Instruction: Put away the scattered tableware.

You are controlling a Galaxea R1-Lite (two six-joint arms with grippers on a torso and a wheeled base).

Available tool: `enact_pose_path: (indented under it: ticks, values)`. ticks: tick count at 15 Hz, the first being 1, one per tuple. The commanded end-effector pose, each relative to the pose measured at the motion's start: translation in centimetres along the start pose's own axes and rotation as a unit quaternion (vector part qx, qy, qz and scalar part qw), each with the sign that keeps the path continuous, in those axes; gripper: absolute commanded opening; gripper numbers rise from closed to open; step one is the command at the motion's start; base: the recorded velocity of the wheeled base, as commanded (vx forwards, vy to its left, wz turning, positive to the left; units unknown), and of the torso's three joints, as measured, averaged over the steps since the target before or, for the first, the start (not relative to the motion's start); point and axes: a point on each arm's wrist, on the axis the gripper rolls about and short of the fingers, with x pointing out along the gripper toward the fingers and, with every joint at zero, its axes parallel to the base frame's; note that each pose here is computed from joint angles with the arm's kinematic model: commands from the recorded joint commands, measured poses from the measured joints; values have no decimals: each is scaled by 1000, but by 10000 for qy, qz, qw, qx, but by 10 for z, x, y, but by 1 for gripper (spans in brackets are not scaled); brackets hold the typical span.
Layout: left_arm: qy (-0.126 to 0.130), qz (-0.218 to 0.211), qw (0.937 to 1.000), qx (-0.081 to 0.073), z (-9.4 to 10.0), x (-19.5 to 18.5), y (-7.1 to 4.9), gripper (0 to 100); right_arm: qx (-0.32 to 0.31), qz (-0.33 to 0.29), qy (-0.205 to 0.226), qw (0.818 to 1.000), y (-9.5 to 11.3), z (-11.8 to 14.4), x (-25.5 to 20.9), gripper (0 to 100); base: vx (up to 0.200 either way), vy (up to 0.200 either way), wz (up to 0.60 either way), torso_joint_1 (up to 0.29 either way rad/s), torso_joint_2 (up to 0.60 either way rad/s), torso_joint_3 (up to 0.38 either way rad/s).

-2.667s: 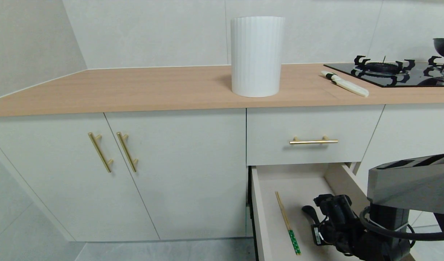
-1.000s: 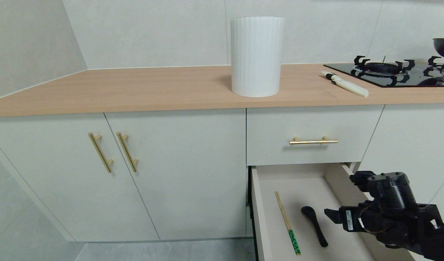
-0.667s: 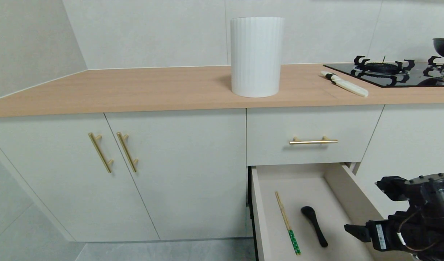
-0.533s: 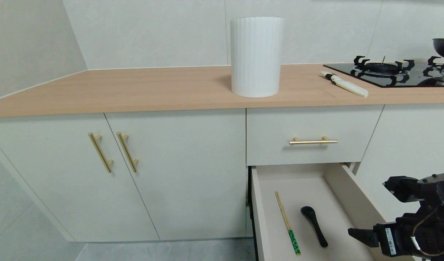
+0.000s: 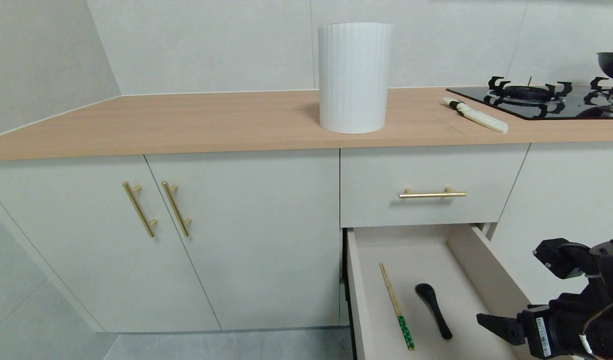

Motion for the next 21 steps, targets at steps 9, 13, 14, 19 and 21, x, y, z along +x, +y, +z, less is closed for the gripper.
enact_pose_path:
  ticks: [9,13,14,19,21]
  values:
    - [-1,9,10000,-2,0,0,0,100,-667,258,661,9952,15,-28,11,100,-156,0,0,3,1,2]
    - [-1,9,10000,-2,0,0,0,100,-744,160,1005,9920,17,-34,24,100,0,0,0,0,0,0]
    - [-1,9,10000,-9,0,0,0,100,-745,158,1012,9919,17,-34,25,100,0,0,0,0,0,0]
    - [-1,1,10000,-9,0,0,0,100,-697,-128,1193,9903,19,-34,40,100,0,0,0,0,0,0]
    - [-1,1,10000,-2,0,0,0,100,-520,-348,1151,9914,21,-34,51,100,0,0,0,0,0,0]
